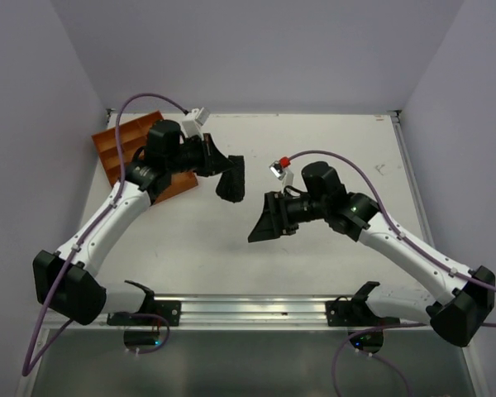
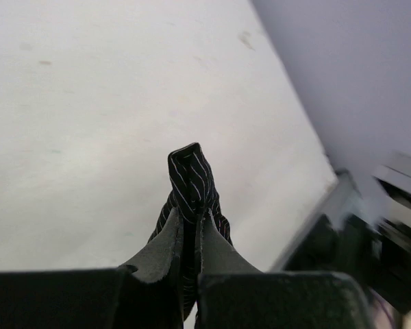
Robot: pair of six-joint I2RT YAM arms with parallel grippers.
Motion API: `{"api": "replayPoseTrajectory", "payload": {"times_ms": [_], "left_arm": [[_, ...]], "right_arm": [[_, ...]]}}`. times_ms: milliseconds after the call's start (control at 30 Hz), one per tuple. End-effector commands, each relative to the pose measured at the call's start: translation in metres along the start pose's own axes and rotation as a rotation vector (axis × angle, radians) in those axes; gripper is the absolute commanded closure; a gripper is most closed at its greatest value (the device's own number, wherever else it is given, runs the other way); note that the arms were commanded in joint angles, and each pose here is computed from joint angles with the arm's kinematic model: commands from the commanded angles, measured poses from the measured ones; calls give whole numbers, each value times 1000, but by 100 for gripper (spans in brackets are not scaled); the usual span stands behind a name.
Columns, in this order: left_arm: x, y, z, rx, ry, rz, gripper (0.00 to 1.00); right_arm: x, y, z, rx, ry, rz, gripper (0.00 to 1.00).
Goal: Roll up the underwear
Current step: Place the rolled underwear into the container
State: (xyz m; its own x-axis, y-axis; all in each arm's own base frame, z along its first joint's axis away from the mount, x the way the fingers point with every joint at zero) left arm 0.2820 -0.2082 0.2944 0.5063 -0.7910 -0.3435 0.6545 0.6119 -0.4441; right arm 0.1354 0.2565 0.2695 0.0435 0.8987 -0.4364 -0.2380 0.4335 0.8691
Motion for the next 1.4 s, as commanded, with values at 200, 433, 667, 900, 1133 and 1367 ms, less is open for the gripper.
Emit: {"api": "replayPoseTrajectory", "payload": {"times_ms": [200,433,667,900,1133,1367], "left_arm": [[-38,179,36,-53,-56,989,100],[-49,243,55,-63,-10,1462,100],[-48,268,54,-57,45,1630,100],[-63,294,33,-47,179,1745,100],[-87,308,15,-41,281,1820,100],[-86,335,-10,-21,390,1852,100]], "right_arm": [[-24,4,-18,-46,8,-35,34],[-32,1,-27,-62,28,-62,34],[-35,-3,-32,-57,18,-69,34],[-38,-6,-34,-60,9,-83,34],[-37,-10,-38,-58,9,-80,34],[-37,-18,-43,-40,2,-86,34]]}}
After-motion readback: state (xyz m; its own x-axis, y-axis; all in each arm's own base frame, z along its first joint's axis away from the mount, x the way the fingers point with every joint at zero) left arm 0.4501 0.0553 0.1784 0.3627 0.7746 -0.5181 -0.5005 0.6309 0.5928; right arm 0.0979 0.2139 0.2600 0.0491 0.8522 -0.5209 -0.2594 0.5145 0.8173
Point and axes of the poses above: each gripper's point midway between its finger pads, its own x axis out along the fingers, its own y axis along the line the jaws close on, z = x × y, the point moved 5 cm from there along -x, back along the fingers, and after that the axes turned 13 degrees about x, right-handed, at the moved point
